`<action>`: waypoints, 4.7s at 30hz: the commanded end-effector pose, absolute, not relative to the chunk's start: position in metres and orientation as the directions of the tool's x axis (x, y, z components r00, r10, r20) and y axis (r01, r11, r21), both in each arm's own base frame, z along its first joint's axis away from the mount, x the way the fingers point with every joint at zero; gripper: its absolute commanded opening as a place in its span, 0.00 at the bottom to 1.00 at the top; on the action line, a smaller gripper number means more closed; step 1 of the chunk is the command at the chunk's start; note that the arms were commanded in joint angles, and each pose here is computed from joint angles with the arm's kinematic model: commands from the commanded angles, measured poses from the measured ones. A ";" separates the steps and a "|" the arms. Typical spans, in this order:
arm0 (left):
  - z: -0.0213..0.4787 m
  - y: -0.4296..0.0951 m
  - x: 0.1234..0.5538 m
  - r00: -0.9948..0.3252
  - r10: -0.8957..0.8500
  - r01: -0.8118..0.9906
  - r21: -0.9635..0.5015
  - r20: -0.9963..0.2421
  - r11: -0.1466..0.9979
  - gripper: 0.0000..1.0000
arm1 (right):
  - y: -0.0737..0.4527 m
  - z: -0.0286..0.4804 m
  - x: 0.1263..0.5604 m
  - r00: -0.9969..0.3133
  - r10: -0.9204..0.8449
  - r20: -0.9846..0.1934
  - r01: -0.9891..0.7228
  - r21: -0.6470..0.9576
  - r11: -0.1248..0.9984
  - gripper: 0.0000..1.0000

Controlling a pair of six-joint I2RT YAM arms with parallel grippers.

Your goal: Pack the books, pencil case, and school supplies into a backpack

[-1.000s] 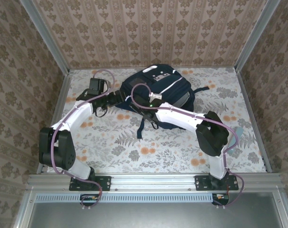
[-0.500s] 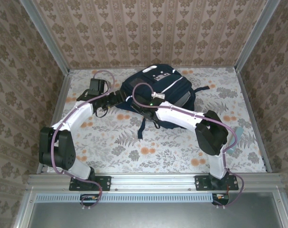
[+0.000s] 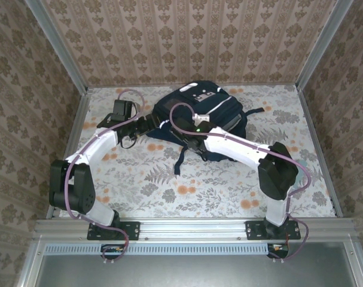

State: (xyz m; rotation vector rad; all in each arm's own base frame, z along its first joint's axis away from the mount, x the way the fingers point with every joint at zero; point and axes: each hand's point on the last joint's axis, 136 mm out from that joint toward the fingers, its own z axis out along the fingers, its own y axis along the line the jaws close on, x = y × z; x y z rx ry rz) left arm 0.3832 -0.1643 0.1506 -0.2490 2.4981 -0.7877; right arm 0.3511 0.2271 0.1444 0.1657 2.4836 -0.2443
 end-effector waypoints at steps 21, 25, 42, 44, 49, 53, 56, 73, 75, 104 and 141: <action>0.140 -0.321 0.361 -0.903 -0.339 0.056 -0.857 -0.262 0.512 0.51 | 0.245 0.160 0.313 -0.938 0.007 -0.347 -0.138 0.392 0.910 0.00; 0.131 -0.319 0.365 -0.897 -0.359 0.031 -0.845 -0.260 0.535 0.42 | 0.237 0.160 0.310 -0.946 0.040 -0.322 -0.101 0.409 0.907 0.00; 0.112 -0.316 0.371 -0.900 -0.337 0.014 -0.793 -0.275 0.609 0.27 | 0.214 0.151 0.302 -0.877 -0.155 -0.455 -0.193 0.039 0.980 0.50; 0.112 -0.315 0.371 -0.901 -0.337 0.013 -0.793 -0.274 0.610 0.27 | 0.212 0.145 0.306 -0.880 -0.157 -0.449 -0.178 0.005 0.984 0.53; 0.112 -0.315 0.370 -0.903 -0.333 0.012 -0.789 -0.273 0.615 0.27 | 0.209 0.138 0.319 -0.864 -0.191 -0.465 -0.189 -0.052 0.981 0.64; 0.113 -0.314 0.370 -0.902 -0.334 0.011 -0.788 -0.273 0.616 0.27 | 0.213 0.127 0.326 -0.861 -0.230 -0.453 -0.236 -0.045 0.971 0.67; 0.113 -0.314 0.369 -0.902 -0.334 0.010 -0.787 -0.273 0.616 0.27 | 0.218 0.121 0.331 -0.854 -0.263 -0.449 -0.277 -0.037 0.960 0.64; 0.115 -0.307 0.369 -0.899 -0.338 0.005 -0.778 -0.279 0.629 0.27 | 0.210 0.122 0.318 -0.864 -0.314 -0.393 -0.323 -0.045 0.945 0.15; 0.116 -0.305 0.369 -0.897 -0.342 0.004 -0.778 -0.281 0.628 0.28 | 0.210 0.125 0.316 -0.865 -0.311 -0.394 -0.323 -0.038 0.946 0.09; 0.130 -0.297 0.362 -0.854 -0.508 -0.117 -0.909 -0.114 0.401 0.13 | 0.268 0.152 0.320 -0.861 -0.271 -0.431 -0.394 0.229 0.890 0.00; 0.153 -0.135 0.349 -0.781 -0.598 -0.265 -0.772 -0.179 0.577 0.64 | 0.399 0.182 0.348 -0.792 -0.315 -0.523 -0.556 0.406 0.725 0.00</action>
